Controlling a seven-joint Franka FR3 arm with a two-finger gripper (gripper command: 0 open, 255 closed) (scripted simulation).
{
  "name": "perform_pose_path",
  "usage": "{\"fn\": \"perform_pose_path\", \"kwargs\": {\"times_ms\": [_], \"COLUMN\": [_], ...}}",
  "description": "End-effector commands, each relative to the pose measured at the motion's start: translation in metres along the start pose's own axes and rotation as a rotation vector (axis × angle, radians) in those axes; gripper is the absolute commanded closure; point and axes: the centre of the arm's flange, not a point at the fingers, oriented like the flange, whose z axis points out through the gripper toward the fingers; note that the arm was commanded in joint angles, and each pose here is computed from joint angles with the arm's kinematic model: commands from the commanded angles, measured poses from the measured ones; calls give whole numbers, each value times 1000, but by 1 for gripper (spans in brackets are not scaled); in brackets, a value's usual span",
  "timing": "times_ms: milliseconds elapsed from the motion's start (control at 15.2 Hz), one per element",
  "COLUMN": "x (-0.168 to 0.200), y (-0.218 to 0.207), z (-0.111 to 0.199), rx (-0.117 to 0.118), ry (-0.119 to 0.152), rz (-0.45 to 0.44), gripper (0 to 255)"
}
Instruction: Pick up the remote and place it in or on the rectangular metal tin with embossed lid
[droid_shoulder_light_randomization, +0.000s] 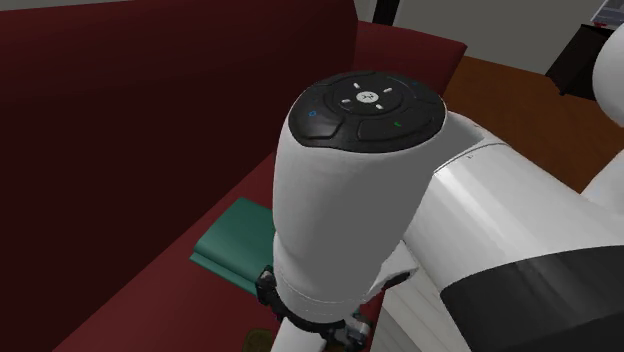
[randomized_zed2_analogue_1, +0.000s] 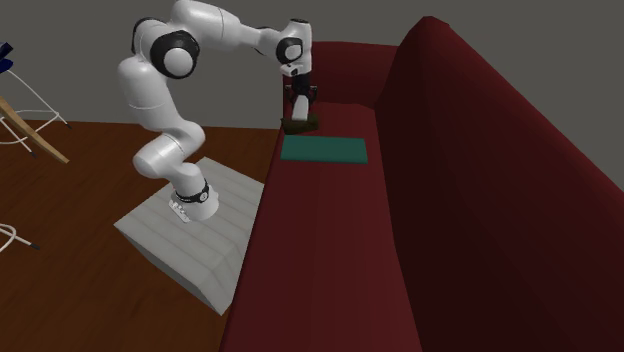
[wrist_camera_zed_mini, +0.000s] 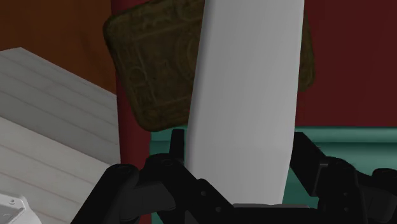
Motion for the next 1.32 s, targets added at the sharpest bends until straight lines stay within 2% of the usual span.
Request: {"fn": "perform_pose_path", "kwargs": {"times_ms": [0,66,990,1254], "x": [-27,-44,-45,-45], "y": [6,11,10,10], "z": [-1,-1,71,71], "rx": [4,4,4,4], "ry": [0,0,0,0], "rz": [6,6,6,6], "gripper": [255,255,255,255]}}
